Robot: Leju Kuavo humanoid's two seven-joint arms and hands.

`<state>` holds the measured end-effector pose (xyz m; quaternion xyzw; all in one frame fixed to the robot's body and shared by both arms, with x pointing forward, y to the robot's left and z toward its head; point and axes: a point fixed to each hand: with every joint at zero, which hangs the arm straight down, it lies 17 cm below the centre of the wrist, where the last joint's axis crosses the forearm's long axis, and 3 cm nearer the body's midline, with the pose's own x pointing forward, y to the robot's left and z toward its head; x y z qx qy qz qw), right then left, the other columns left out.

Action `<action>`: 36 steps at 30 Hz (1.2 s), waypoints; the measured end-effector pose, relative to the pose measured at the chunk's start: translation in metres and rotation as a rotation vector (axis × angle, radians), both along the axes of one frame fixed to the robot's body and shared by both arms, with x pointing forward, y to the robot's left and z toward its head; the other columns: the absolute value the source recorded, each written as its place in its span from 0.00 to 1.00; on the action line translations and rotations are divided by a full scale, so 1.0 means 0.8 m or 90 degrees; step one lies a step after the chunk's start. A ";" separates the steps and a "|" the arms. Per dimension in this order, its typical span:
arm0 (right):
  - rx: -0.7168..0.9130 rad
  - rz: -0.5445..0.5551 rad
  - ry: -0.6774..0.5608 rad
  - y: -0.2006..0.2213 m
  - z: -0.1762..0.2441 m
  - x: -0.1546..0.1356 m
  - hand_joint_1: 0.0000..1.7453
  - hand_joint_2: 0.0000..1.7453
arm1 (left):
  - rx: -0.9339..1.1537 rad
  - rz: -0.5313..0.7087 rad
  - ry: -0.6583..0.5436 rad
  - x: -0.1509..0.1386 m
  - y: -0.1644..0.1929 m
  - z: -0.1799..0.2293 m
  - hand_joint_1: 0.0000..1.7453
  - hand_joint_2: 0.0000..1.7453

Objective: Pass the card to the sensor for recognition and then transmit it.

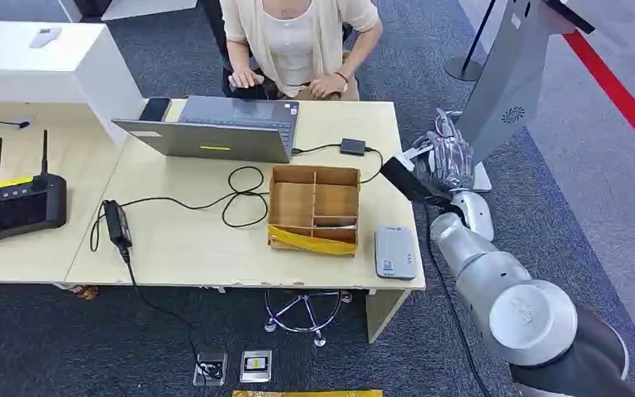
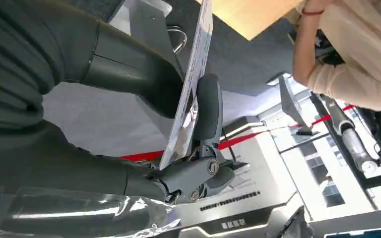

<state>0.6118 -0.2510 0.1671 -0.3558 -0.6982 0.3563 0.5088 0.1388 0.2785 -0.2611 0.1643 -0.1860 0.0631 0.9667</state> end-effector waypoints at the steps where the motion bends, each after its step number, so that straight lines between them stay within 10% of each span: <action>1: -0.002 0.002 0.003 -0.001 -0.006 -0.003 1.00 1.00 | -0.001 0.002 0.001 -0.002 0.000 0.000 0.00 0.00; 36: -0.005 0.079 0.084 0.030 -0.143 -0.093 1.00 1.00 | 0.017 0.056 0.023 -0.030 0.016 -0.004 0.00 0.00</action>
